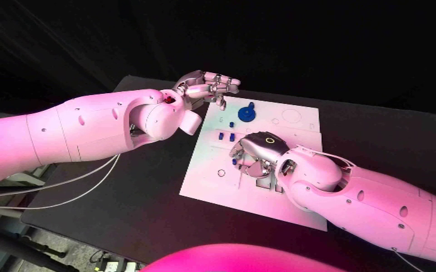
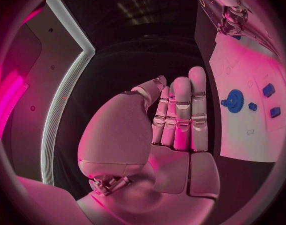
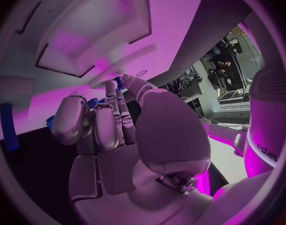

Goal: Assemble the parts on the task board

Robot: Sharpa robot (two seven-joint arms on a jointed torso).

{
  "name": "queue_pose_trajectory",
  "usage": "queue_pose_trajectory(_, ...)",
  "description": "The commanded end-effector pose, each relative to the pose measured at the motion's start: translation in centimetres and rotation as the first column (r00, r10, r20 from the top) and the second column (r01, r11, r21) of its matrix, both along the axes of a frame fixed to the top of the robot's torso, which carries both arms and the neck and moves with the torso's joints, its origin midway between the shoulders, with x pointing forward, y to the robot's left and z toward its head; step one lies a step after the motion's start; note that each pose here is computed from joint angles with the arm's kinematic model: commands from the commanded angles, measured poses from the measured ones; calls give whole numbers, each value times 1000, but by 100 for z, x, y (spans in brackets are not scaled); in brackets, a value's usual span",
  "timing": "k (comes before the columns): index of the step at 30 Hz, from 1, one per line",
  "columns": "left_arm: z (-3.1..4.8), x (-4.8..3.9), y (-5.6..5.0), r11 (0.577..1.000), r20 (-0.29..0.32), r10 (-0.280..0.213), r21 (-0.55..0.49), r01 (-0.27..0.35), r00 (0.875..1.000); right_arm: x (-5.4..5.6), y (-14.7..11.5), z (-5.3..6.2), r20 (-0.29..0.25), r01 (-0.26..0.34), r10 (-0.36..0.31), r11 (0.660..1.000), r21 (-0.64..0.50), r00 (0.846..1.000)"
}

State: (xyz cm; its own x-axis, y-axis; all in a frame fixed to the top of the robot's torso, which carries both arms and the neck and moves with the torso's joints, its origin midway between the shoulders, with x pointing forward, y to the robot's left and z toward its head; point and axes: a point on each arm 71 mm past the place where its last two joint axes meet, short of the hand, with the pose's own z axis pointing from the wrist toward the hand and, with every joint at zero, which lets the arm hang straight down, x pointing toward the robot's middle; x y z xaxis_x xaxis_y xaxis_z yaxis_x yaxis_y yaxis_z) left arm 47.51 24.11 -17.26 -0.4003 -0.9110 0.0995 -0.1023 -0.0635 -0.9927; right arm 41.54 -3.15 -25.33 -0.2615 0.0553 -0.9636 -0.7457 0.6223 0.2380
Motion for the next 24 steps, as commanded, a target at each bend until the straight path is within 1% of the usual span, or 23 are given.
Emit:
queue_pose_trajectory(1, 6, -3, -15, 1000, -2, -19, -8, 19, 1000, -3, -53, 15, 21, 21, -21, 1000, 14, 1000)
queue_pose_trajectory(4, 5, -3, -7, 1000, -3, -19, -7, 19, 1000, -25, -111, 56, 27, 25, -26, 999, 28, 999)
queue_pose_trajectory(8, 3, -4, 9, 1000, -6, -18, -5, 18, 1000, -41, -252, 208, 51, 38, -41, 997, 60, 998)
queue_pose_trajectory(11, 3, -5, 15, 1000, -7, -18, -5, 18, 1000, 0, -369, 323, 64, 55, -59, 996, 65, 996)
queue_pose_trajectory(15, 4, -12, 16, 1000, -8, -20, -5, 20, 1000, 138, -631, 489, 73, 102, -106, 994, 47, 992)
queue_pose_trajectory(18, 6, -16, 21, 1000, -8, -21, -5, 21, 1000, 239, -824, 582, 82, 140, -141, 990, 25, 987)
queue_pose_trajectory(21, 5, -17, 28, 1000, -8, -20, -4, 19, 1000, 311, -949, 619, 86, 166, -166, 986, 1, 982)
queue_pose_trajectory(24, 6, -19, 29, 1000, -9, -20, -4, 20, 1000, 371, -1037, 621, 84, 187, -184, 982, -30, 979)
